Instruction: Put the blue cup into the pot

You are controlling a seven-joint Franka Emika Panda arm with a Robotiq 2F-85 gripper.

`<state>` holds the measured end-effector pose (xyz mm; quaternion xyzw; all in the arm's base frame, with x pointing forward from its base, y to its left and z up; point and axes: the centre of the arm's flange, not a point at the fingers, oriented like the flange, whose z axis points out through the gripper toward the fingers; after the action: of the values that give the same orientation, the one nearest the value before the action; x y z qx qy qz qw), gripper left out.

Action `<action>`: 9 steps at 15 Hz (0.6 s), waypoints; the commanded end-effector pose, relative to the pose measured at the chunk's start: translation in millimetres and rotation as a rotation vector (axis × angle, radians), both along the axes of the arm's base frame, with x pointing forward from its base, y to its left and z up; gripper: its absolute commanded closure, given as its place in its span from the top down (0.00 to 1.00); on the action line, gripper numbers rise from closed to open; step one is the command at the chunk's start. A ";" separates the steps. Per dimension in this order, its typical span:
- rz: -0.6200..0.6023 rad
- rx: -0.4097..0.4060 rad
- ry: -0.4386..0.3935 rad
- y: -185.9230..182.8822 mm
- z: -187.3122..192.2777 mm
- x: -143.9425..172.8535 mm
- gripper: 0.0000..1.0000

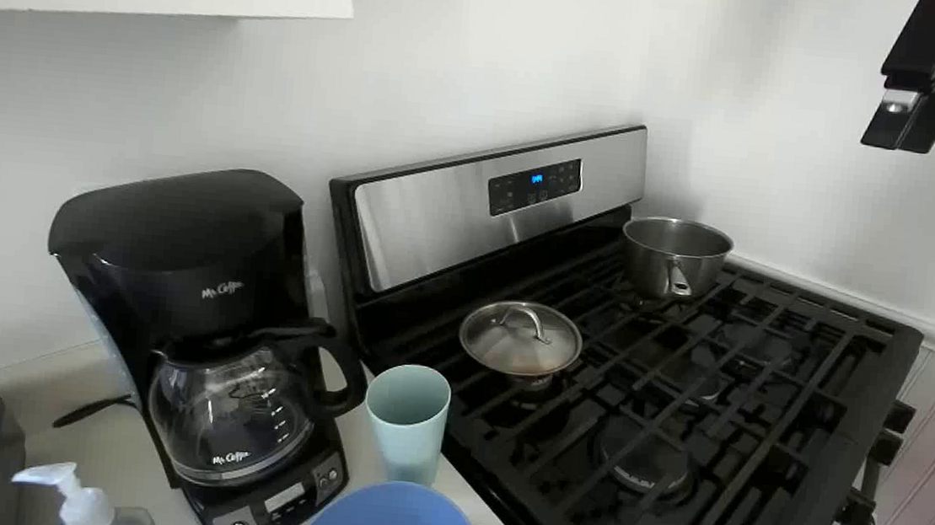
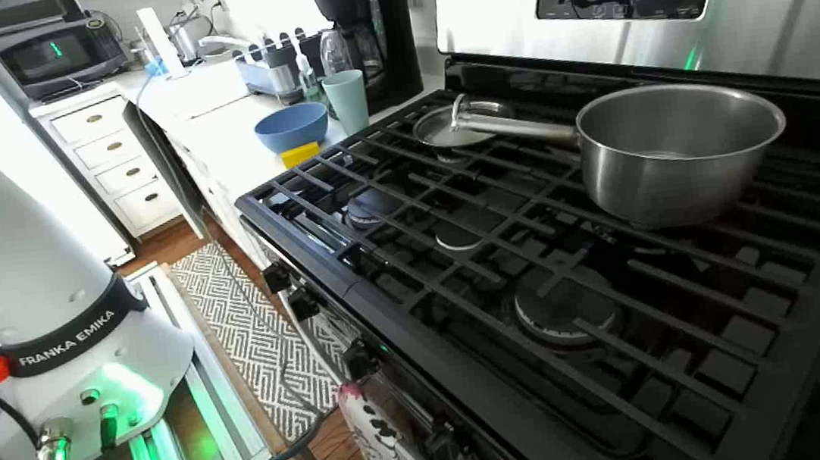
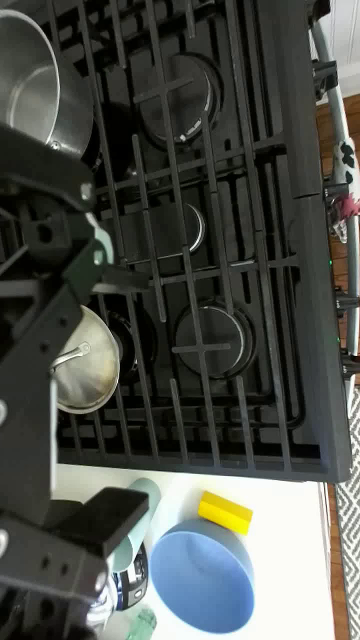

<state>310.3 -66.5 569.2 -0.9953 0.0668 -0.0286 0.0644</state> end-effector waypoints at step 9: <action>0.017 -0.006 0.004 7.6 -1.8 1.2 1.00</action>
<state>310.1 -66.4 569.5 -0.9953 0.0666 -0.0291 0.0642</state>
